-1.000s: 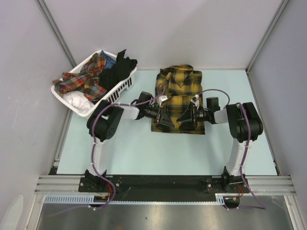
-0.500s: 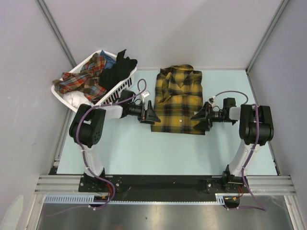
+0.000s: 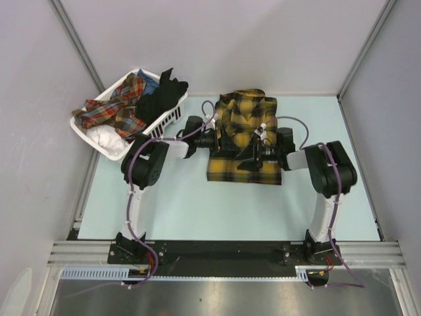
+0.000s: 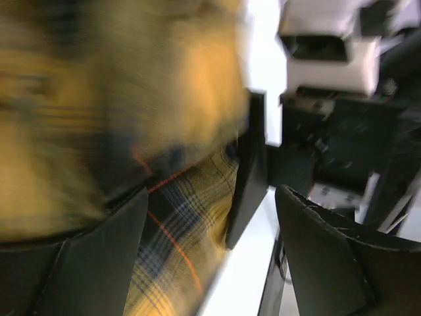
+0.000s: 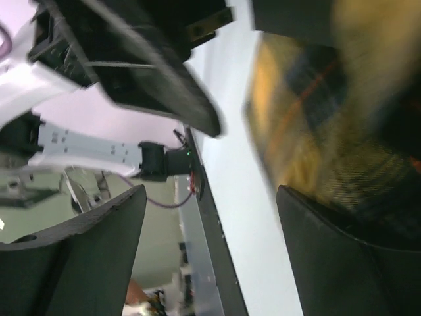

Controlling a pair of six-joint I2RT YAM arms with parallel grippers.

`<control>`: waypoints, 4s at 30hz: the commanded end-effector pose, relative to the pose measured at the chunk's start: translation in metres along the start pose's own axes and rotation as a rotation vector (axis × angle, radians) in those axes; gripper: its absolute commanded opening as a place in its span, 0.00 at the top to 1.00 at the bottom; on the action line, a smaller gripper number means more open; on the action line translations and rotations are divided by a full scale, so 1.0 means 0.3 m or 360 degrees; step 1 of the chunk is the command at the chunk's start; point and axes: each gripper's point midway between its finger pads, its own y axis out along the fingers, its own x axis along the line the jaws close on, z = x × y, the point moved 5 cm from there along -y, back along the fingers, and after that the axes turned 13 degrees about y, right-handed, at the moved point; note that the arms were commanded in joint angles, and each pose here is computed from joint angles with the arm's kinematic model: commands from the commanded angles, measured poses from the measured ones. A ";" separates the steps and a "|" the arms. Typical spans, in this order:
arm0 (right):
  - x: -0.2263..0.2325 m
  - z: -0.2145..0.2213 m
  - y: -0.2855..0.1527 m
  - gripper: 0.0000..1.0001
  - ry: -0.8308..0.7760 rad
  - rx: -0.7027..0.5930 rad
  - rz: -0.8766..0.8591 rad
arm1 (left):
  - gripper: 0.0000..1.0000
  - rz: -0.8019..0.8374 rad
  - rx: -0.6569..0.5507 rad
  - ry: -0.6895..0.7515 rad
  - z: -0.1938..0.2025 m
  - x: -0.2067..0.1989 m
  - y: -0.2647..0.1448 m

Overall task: Fold and stack the long sleeve shirts
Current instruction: Fold the shirt

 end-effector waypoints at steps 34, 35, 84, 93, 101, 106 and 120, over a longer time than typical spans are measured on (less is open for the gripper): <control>0.061 -0.261 0.004 0.21 0.0016 -0.0180 -0.0097 | 0.11 0.0079 -0.0131 0.0652 -0.130 -0.186 -0.241; 0.027 -0.281 0.013 0.22 0.0054 -0.0174 -0.0095 | 0.11 0.0112 -0.0099 0.0668 -0.105 -0.193 -0.237; -0.023 -0.278 -0.228 0.19 0.0148 -0.0282 0.0012 | 0.16 0.0035 0.0244 0.0400 -0.027 -0.052 -0.061; -0.265 -0.012 -0.242 0.20 0.0426 -0.0070 0.0250 | 0.17 -0.0115 0.0398 0.0082 0.172 0.055 -0.103; -0.300 -0.071 -0.377 0.20 0.0251 -0.0123 0.0365 | 0.15 -0.0115 0.0358 0.0189 0.135 0.050 -0.176; -0.051 -0.038 -0.341 0.18 0.0074 -0.0009 0.0211 | 0.14 0.0172 0.0373 0.0375 0.117 -0.158 -0.208; -0.288 0.088 -0.159 0.19 0.0313 0.0135 0.0246 | 0.11 0.0190 0.0391 -0.0038 0.313 -0.011 -0.095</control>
